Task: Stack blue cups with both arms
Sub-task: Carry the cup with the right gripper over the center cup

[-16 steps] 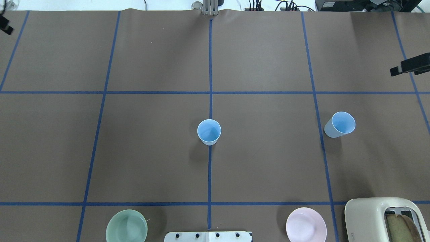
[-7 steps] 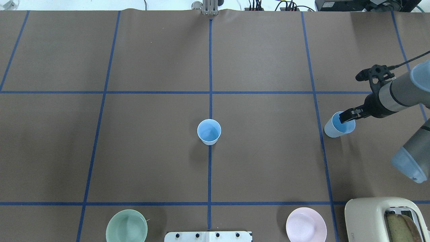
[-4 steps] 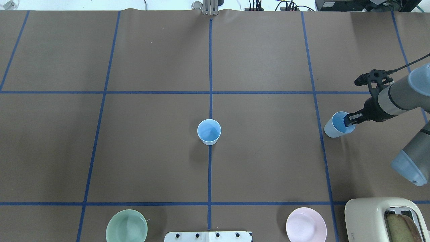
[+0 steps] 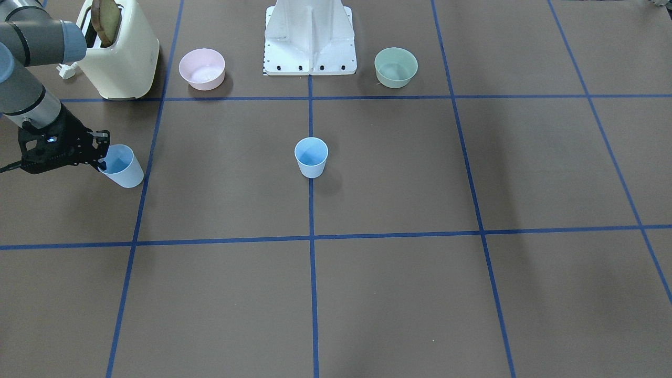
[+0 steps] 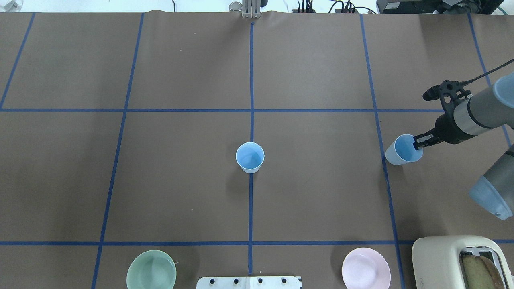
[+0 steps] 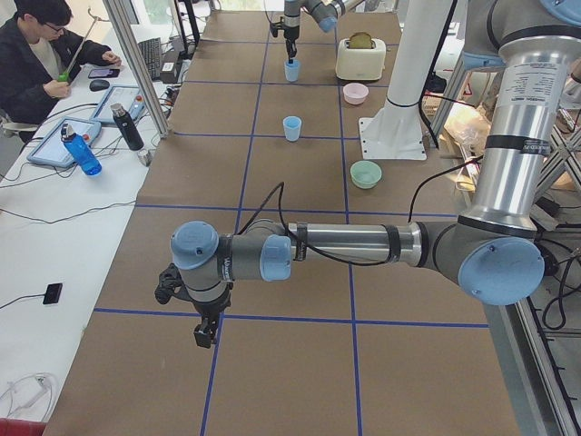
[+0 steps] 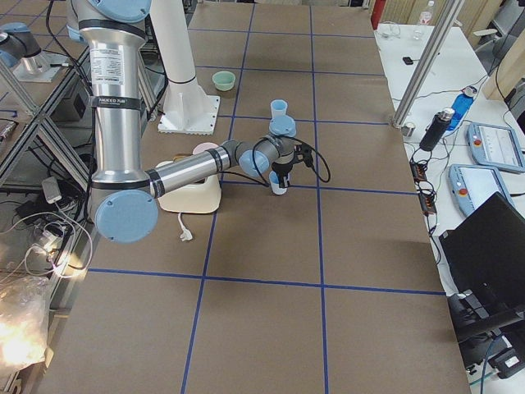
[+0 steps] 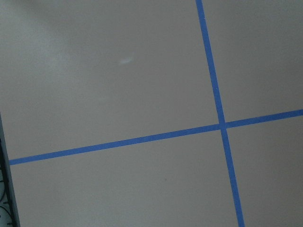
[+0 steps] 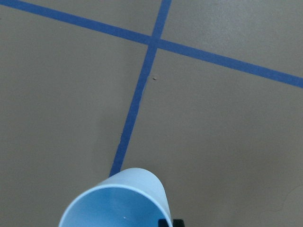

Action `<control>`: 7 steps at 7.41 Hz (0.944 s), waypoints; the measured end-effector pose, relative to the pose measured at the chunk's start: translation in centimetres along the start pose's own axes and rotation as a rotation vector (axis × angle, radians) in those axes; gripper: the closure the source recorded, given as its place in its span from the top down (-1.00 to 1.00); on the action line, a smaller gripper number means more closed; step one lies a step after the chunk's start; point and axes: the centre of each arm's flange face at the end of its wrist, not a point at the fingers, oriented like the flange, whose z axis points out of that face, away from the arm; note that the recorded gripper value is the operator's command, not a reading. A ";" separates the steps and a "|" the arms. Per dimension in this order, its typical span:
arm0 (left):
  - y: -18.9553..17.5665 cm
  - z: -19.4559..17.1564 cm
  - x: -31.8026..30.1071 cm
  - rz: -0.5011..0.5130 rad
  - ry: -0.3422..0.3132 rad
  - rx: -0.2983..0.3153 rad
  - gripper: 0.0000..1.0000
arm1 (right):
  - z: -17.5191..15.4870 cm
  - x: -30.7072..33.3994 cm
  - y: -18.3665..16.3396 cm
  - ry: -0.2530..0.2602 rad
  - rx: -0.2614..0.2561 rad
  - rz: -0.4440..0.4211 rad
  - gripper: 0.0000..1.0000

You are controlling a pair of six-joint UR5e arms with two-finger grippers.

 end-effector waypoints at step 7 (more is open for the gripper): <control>4.7 -0.2 1.9 -0.220 0.030 0.013 0.98 | -11.7 -28.3 -13.6 -0.144 0.043 0.284 -1.00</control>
